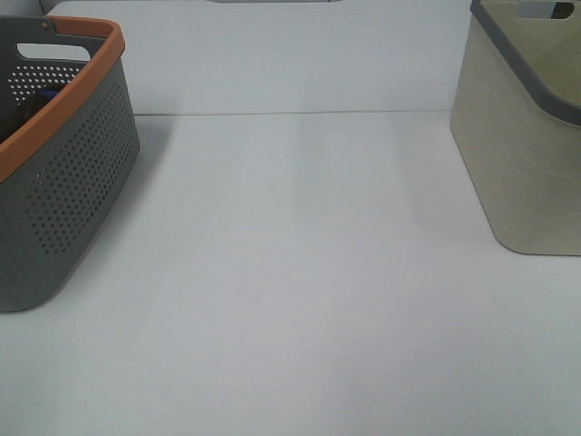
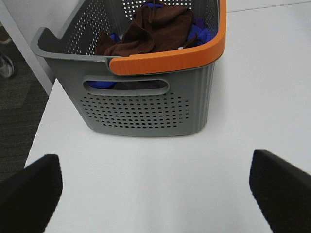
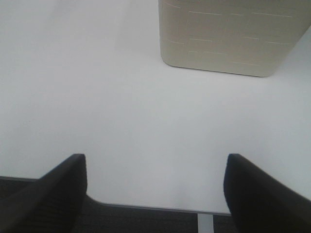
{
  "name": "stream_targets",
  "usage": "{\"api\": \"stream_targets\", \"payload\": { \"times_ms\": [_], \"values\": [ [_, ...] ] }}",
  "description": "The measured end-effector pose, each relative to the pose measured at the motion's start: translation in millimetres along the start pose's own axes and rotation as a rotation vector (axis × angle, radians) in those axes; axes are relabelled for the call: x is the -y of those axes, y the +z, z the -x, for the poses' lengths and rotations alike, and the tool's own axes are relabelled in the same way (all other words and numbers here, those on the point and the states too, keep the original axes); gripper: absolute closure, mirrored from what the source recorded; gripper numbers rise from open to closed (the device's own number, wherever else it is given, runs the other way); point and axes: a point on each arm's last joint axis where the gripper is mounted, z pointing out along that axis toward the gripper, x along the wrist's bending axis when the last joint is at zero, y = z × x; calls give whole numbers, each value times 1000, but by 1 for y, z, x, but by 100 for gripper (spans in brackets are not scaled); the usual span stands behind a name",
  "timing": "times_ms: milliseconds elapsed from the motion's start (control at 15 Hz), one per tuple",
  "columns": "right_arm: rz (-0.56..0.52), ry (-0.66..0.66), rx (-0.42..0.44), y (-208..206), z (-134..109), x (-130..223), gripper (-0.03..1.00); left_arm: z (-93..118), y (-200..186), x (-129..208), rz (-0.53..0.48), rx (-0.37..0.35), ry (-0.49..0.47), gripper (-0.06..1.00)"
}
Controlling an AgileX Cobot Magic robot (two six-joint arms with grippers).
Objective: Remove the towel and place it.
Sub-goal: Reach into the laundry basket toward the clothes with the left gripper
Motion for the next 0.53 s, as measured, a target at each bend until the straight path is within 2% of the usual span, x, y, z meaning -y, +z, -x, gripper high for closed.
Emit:
{"api": "stream_targets", "payload": {
  "times_ms": [533],
  "values": [
    [0, 0, 0, 0, 0, 0, 20, 0, 0, 0, 0, 0, 0, -5]
  ]
}}
